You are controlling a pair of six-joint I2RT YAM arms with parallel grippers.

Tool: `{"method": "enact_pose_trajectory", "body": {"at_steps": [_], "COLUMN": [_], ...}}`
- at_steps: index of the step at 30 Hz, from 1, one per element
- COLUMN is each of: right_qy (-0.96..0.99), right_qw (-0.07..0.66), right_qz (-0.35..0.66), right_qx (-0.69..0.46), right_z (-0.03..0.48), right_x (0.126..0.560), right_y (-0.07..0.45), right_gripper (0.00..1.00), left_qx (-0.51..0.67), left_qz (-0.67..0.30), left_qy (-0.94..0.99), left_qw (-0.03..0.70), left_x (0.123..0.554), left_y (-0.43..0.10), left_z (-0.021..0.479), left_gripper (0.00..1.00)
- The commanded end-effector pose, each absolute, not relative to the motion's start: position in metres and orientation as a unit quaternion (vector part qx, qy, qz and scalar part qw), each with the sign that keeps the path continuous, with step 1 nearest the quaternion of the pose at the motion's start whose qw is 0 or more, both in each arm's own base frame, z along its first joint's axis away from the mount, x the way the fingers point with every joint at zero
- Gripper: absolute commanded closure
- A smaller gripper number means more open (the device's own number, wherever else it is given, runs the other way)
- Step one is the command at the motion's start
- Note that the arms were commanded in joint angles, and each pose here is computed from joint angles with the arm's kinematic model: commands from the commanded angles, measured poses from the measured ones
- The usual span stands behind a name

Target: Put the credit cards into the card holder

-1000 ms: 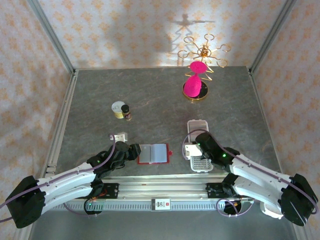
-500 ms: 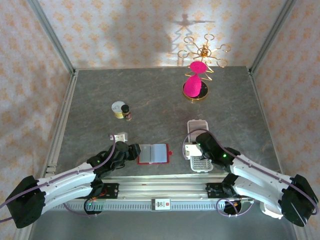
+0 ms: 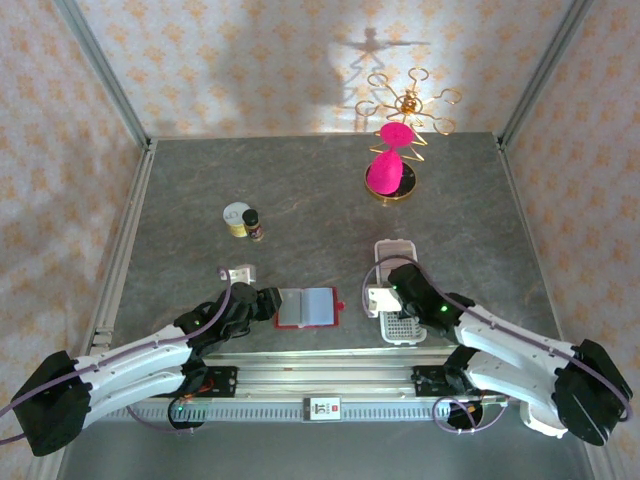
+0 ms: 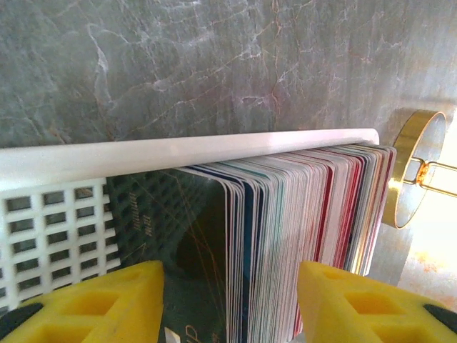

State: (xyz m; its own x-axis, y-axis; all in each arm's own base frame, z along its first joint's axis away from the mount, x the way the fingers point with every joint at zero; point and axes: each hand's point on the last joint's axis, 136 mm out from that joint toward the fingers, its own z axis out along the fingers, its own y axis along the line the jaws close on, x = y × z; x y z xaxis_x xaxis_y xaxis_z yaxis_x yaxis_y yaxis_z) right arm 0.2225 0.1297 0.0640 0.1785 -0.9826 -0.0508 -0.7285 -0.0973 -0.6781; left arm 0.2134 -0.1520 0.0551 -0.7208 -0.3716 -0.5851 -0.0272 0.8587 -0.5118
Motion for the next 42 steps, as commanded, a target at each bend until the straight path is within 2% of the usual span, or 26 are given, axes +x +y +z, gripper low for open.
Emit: {"method": "enact_pose_trajectory", "body": {"at_steps": [1, 6, 9, 28, 42], "right_qy": [0.610, 0.612, 0.614, 0.613, 0.618], "right_qw": [0.301, 0.298, 0.296, 0.305, 0.314], "right_qz": [-0.235, -0.241, -0.239, -0.226, -0.229], "right_qx": [-0.694, -0.691, -0.692, -0.693, -0.684], "right_z": [0.068, 0.074, 0.076, 0.083, 0.092], "right_x": [0.232, 0.238, 0.237, 0.231, 0.233], "right_y": [0.128, 0.128, 0.128, 0.129, 0.129], "right_gripper": [0.49, 0.62, 0.65, 0.78, 0.80], "left_qx": [-0.113, -0.112, -0.111, -0.116, -0.114], "left_qz": [-0.250, -0.252, -0.252, -0.256, -0.261], "left_qy": [0.891, 0.892, 0.892, 0.891, 0.890], "left_qw": [0.361, 0.359, 0.359, 0.356, 0.355], "left_x": [0.217, 0.216, 0.215, 0.213, 0.214], "left_y": [-0.154, -0.154, -0.154, -0.153, -0.156], "left_z": [0.058, 0.057, 0.057, 0.057, 0.060], "left_gripper": [0.51, 0.52, 0.52, 0.54, 0.55]}}
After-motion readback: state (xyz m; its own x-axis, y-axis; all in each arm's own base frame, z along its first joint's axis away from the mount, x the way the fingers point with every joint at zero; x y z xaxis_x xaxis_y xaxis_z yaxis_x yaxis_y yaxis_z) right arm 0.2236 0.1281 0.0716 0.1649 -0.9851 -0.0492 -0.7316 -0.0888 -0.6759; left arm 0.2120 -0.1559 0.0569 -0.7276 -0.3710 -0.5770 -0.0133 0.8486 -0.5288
